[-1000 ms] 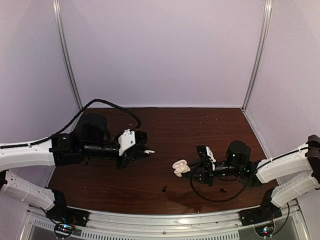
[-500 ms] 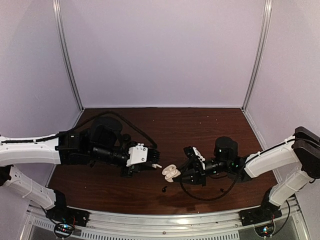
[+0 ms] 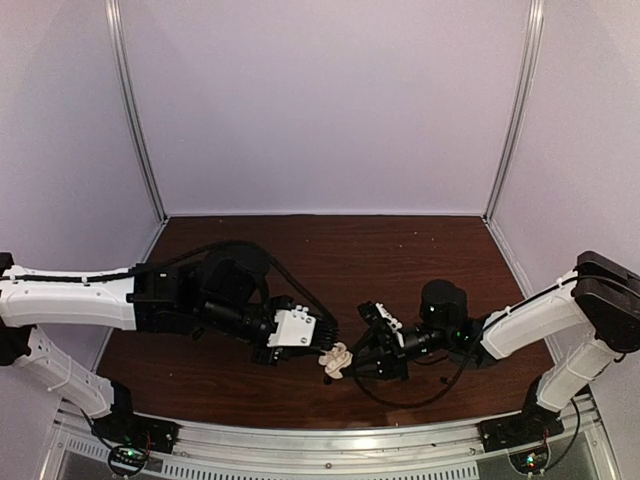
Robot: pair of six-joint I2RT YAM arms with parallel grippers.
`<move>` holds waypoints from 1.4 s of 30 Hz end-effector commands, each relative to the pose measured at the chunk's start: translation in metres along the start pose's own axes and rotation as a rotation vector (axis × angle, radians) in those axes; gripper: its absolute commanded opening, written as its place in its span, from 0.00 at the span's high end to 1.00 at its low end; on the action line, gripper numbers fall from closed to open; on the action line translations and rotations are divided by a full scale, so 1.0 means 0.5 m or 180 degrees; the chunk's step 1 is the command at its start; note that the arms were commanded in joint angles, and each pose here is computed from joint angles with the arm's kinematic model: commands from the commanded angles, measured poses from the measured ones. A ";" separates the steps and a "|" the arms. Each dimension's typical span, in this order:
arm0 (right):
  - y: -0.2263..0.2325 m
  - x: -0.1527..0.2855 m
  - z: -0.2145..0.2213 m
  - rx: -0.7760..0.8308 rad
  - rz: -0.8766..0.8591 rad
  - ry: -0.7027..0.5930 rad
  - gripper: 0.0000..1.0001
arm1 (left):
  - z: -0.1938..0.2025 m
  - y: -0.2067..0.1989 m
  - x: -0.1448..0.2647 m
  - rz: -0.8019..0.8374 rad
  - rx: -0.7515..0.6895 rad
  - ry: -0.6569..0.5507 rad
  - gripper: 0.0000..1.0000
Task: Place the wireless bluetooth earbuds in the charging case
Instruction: Insert the right earbud into the right side groove of the charging case.
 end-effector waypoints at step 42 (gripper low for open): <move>-0.001 -0.036 -0.019 -0.0082 -0.0138 -0.0113 1.00 | -0.017 -0.012 -0.069 -0.0377 -0.0494 0.0487 0.97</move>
Point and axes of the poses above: each gripper's point midway between its finger pads, its own x axis back along the fingers, its own y axis along the line the jaws close on, z = x × y, the point moved 9 cm from there along x, back along the fingers, and after that the axes turned 14 degrees about x, right-handed, at the moved point
